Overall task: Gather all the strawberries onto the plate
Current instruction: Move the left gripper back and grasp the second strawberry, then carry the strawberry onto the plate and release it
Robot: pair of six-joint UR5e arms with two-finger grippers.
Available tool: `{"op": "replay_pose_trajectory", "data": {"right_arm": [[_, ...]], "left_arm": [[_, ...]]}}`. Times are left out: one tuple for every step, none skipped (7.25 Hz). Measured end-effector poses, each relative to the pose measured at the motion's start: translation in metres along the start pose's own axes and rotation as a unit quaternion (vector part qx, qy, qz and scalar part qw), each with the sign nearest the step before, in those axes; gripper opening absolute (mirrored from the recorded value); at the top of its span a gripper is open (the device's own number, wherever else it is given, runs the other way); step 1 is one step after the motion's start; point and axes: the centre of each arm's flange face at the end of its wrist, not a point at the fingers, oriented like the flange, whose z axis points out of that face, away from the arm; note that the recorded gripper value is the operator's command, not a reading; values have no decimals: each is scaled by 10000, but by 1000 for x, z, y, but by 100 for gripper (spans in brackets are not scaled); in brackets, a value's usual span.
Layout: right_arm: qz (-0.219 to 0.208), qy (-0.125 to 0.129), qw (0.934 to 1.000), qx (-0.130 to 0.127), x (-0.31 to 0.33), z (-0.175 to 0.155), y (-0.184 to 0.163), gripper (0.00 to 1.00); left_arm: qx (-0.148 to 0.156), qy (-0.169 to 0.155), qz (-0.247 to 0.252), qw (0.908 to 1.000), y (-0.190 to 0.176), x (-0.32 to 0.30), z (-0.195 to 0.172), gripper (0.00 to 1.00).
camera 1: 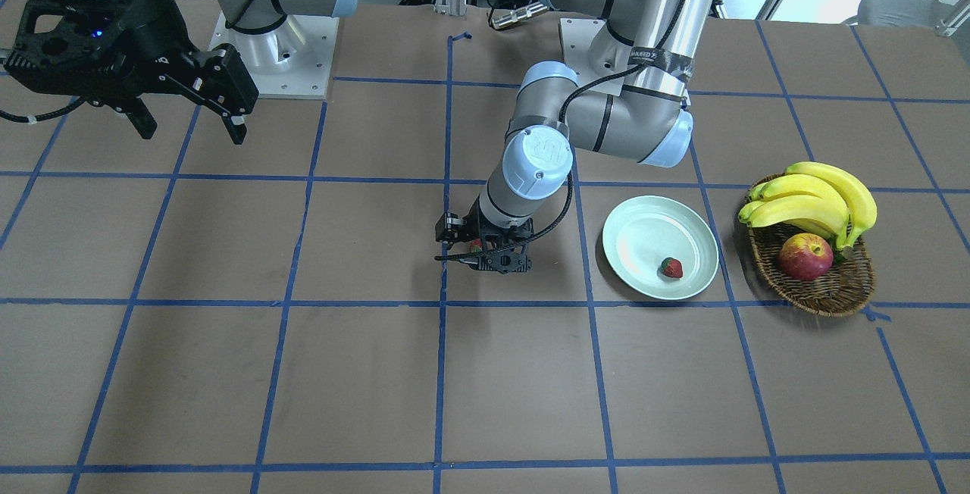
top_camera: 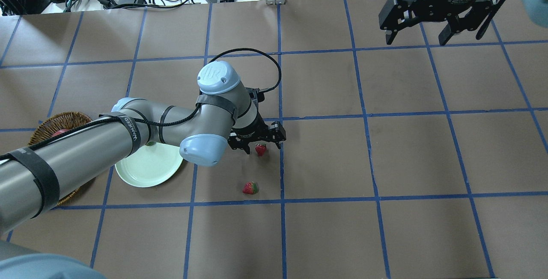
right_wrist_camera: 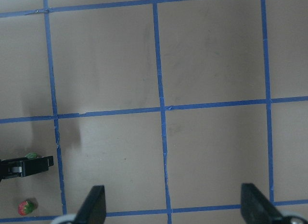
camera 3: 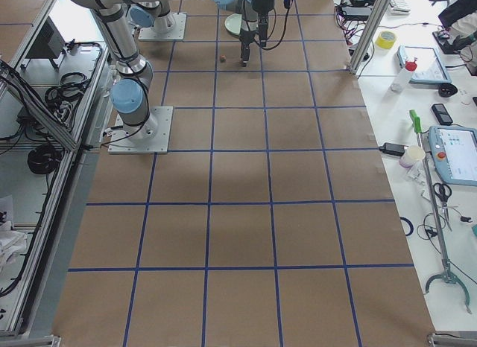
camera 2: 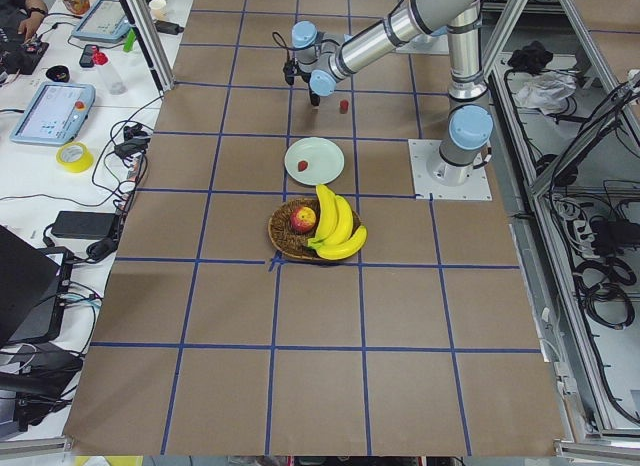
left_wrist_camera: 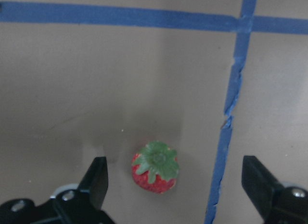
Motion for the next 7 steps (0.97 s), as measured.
{"op": "replay_pose_trajectory", "data": {"right_arm": [[0,0,10000,0,0,0,0,100],[0,0,10000,0,0,0,0,100],[0,0,10000,0,0,0,0,100],[0,0,10000,-2,0,0,0,100],[0,0,10000,-5,0,0,0,100],[0,0,10000,-6,0,1,0,100],[0,0,10000,-7,0,1,0,100]], "left_arm": [[6,19,-11,10000,0,1,-1,0],[30,30,-26,10000,-1,1,-3,0],[85,37,-44,9999,-4,2,-8,0],[185,47,-66,9998,-10,3,-19,0],[304,8,-149,9994,-20,-1,-37,0],[397,-110,-327,9986,-35,-18,-63,0],[416,-343,-451,9975,-51,-49,-93,0]]}}
